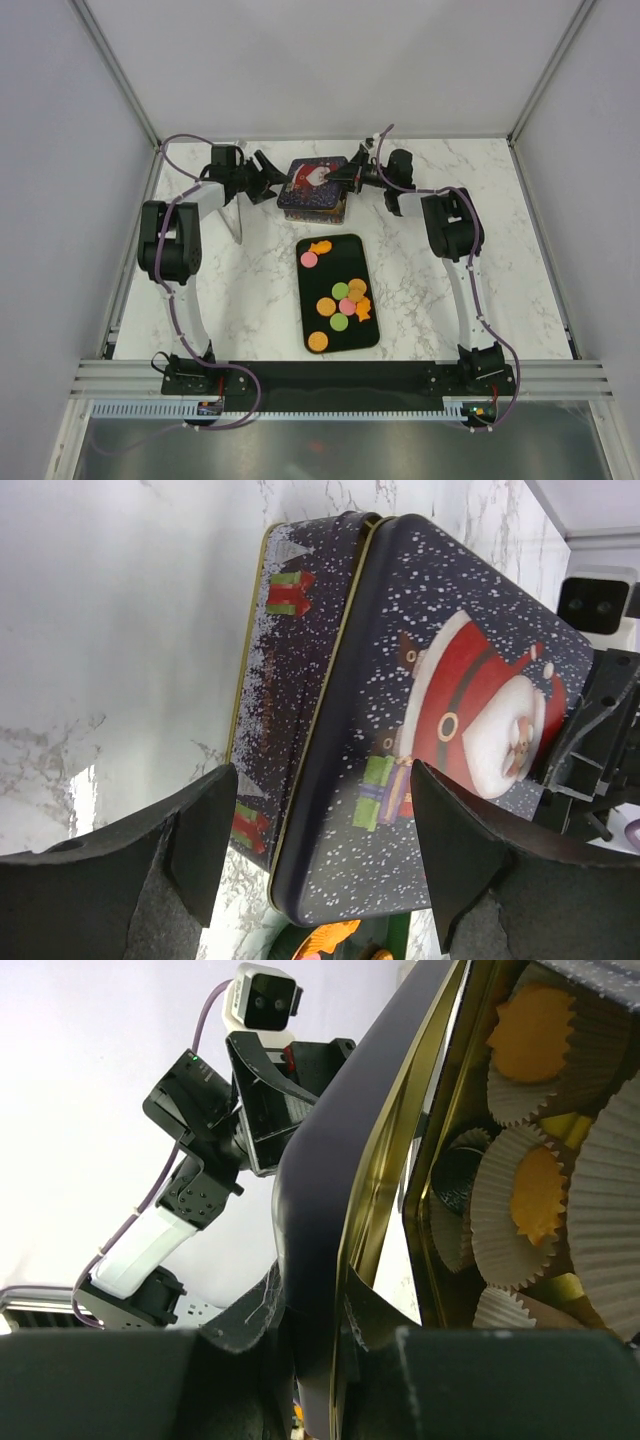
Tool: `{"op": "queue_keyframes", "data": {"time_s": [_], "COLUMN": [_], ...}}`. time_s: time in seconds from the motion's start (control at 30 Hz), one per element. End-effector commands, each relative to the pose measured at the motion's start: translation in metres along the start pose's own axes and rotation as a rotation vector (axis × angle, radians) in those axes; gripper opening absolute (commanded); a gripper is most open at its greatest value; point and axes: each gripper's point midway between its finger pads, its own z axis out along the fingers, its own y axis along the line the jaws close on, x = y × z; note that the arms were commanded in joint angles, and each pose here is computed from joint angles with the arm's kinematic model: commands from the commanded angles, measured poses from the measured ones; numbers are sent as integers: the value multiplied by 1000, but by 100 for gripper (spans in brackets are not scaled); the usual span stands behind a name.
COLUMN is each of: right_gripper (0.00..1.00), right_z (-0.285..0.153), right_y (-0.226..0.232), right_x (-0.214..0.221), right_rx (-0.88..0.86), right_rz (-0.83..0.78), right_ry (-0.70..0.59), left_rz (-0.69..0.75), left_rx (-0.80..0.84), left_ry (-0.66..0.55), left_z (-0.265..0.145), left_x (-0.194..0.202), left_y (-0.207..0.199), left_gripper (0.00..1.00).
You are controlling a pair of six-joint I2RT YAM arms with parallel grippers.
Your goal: Pack the cookies
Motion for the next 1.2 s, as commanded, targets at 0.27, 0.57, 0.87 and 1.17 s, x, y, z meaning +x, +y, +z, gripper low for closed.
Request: {"op": "queue_keyframes", "data": {"time_s": [0.27,0.57,0.87,1.17], "right_gripper": [6,9,14,15], "right_z": [-5,-15,-12,-5], "right_y": [1,3,-5,-14], "right_x": [-7,-15,-16,-15], "right_rx": [-41,-52,-49,-34], "right_rz": [-61,-61,-56,-43], "right_ry": [-6,-28,-16,3], "left_rz": [80,102,112,102], "left_rx": [104,78,81,62], "left_ry": [14,44,46,64], "left_z": [11,18,21,20], "left_x": [1,9,10,16], "left_y": [-19,-19,-20,-16], "left_gripper": [76,76,77,77]}}
